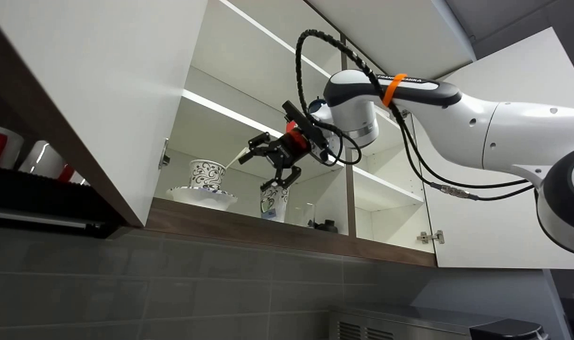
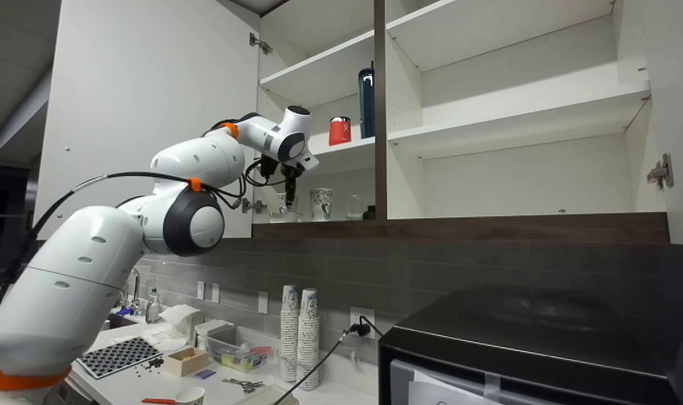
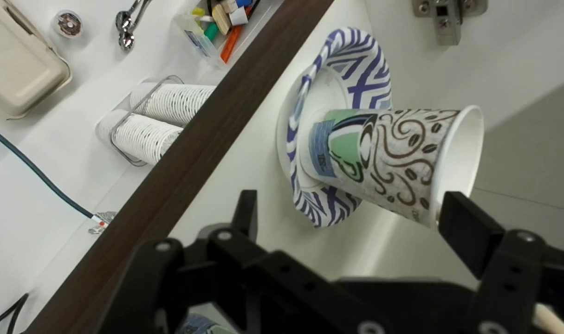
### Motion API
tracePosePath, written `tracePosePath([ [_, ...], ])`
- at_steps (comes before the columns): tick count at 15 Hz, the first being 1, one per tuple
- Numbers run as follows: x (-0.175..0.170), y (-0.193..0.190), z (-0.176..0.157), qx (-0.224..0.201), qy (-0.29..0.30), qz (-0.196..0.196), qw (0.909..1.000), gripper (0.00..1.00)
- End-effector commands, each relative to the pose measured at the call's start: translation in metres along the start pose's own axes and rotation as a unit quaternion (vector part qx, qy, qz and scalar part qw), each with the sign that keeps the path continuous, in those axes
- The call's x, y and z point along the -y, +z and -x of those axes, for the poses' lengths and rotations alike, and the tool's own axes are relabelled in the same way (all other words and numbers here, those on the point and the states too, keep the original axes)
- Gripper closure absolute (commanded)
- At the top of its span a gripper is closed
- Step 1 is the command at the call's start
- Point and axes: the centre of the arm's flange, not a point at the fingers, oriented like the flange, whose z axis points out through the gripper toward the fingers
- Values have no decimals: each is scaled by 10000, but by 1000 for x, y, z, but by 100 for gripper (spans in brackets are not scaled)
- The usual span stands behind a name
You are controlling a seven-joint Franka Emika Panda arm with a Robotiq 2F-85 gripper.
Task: Put the chopsticks in the cup, then put the bowl in the top cabinet
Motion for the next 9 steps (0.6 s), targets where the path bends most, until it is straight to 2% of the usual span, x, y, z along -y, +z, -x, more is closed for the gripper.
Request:
tracePosePath([
  [1, -24, -33, 7, 495, -322, -315, 9978, 0],
  [5, -42, -64, 13, 853, -831, -689, 9905, 0],
  [9, -62, -80, 15, 1159, -1172, -799, 9831, 0],
])
